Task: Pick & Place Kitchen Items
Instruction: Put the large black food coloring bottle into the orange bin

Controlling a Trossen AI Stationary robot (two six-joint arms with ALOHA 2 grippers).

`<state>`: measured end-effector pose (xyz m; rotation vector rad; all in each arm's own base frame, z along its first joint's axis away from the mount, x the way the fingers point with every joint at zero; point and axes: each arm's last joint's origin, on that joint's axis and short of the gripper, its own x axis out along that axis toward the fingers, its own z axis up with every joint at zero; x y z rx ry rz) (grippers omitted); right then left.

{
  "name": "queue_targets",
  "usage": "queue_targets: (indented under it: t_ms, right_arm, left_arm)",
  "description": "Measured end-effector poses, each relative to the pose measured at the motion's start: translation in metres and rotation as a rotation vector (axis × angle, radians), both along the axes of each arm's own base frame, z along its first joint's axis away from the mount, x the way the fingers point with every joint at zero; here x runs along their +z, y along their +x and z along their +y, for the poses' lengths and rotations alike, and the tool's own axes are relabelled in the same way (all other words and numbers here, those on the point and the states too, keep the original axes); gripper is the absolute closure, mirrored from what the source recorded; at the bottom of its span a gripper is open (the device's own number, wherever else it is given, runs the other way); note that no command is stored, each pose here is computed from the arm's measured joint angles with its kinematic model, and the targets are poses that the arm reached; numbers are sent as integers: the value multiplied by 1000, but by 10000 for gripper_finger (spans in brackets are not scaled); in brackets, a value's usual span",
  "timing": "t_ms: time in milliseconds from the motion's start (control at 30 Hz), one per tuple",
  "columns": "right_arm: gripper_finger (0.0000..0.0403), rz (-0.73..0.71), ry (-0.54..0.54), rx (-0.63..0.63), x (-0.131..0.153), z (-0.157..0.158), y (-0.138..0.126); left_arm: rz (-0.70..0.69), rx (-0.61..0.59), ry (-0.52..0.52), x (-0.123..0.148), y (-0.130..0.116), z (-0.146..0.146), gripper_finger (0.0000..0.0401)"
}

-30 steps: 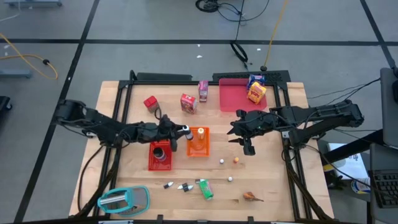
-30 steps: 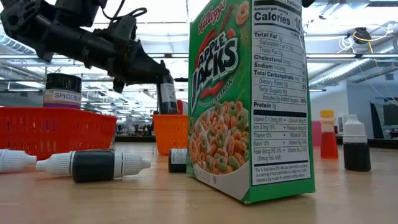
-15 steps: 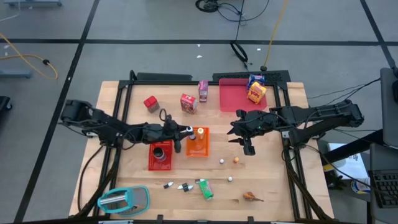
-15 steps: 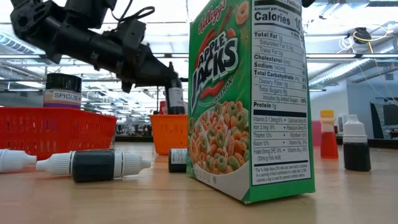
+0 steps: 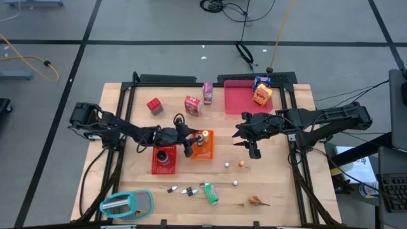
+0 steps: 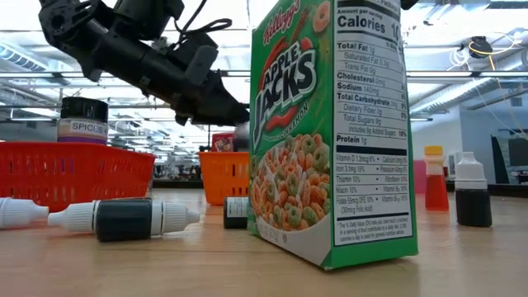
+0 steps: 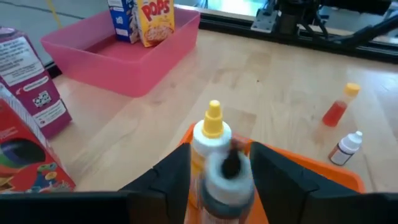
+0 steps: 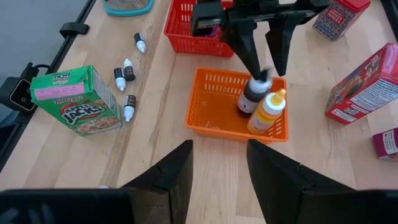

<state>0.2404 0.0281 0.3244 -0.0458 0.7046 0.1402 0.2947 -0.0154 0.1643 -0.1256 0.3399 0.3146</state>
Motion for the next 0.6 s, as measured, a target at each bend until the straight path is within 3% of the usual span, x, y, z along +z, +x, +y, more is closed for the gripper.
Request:
queue_targets:
  t_ms: [600]
  right_arm:
    - [261,0,0,0,0,0,0]
  left_arm:
    - [-25,-7,22,7,-1,1,218]
